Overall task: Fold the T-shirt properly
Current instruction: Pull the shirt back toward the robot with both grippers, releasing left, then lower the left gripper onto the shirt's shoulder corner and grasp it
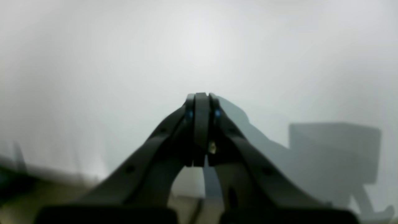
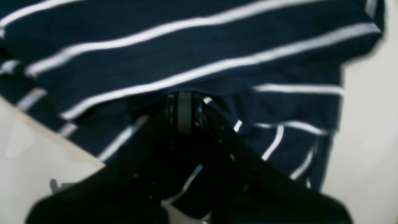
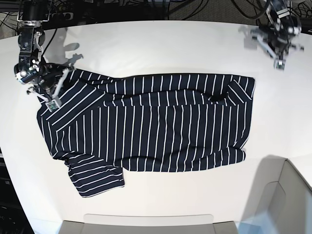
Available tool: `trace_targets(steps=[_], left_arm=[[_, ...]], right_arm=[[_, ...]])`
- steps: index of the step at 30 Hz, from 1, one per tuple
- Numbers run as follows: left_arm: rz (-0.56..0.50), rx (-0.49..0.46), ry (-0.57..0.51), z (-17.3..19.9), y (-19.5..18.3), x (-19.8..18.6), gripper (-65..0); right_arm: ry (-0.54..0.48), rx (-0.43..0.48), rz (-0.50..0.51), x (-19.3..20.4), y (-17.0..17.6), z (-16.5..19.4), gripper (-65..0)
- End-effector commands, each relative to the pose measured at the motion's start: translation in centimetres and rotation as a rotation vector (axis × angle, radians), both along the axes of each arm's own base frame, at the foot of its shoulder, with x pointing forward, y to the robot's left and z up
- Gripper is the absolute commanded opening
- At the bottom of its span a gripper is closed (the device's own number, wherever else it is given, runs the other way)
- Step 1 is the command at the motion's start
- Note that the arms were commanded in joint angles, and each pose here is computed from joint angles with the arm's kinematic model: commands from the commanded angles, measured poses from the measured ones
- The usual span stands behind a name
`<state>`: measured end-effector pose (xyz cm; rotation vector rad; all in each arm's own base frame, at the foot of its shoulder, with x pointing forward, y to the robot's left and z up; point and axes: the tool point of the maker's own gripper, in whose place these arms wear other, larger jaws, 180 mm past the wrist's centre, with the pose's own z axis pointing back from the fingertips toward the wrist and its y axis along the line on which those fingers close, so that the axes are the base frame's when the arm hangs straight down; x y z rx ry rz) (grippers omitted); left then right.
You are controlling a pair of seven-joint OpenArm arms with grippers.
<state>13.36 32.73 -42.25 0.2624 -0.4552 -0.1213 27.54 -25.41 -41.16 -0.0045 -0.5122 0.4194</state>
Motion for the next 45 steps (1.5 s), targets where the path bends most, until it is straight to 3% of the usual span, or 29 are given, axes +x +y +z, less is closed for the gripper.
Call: trace_targets(steps=[1, 5, 10, 13, 20, 27, 31, 38, 45], left_arm=[[-0.028, 0.032, -0.067, 2.3, 0.0, 2.7, -65.0], [-0.034, 0.069, -0.102, 5.8, -1.2, 7.6, -65.0], [0.01, 0.078, -0.161, 9.5, -1.9, 11.4, -47.6], [0.043, 0.055, -0.17, 10.1, -2.4, 12.3, -41.2], [0.229, -0.052, -0.061, 7.7, -1.0, 10.3, -38.4], [0.37, -0.236, 0.093, 1.1, -0.7, 7.4, -35.3], [0.432, -0.291, 0.134, -0.7, -0.5, 5.6, -35.3], [0.514, -0.331, 0.086, -0.4, 0.5, 5.7, -35.3], [0.459, -0.466, -0.072, 1.0, -1.2, 9.0, -35.5]], right_arm=[[-0.033, -0.012, 0.008, 0.9, -0.5, 1.1, -65.0], [-0.044, -0.011, 0.009, 1.4, -0.4, 1.5, -65.0], [-0.043, -0.013, 0.009, 1.4, -0.6, 1.5, -65.0], [-0.043, -0.013, 0.009, 1.4, -0.6, 1.5, -65.0], [-0.037, -0.012, 0.008, 1.2, -0.5, 1.3, -65.0], [-0.033, -0.01, 0.007, 1.1, -0.5, 1.2, -65.0], [-0.033, -0.01, 0.007, 1.1, -0.5, 1.2, -65.0], [-0.031, -0.012, 0.007, 1.0, -0.5, 1.1, -65.0], [-0.03, -0.012, 0.009, 1.0, -0.5, 1.1, -65.0]])
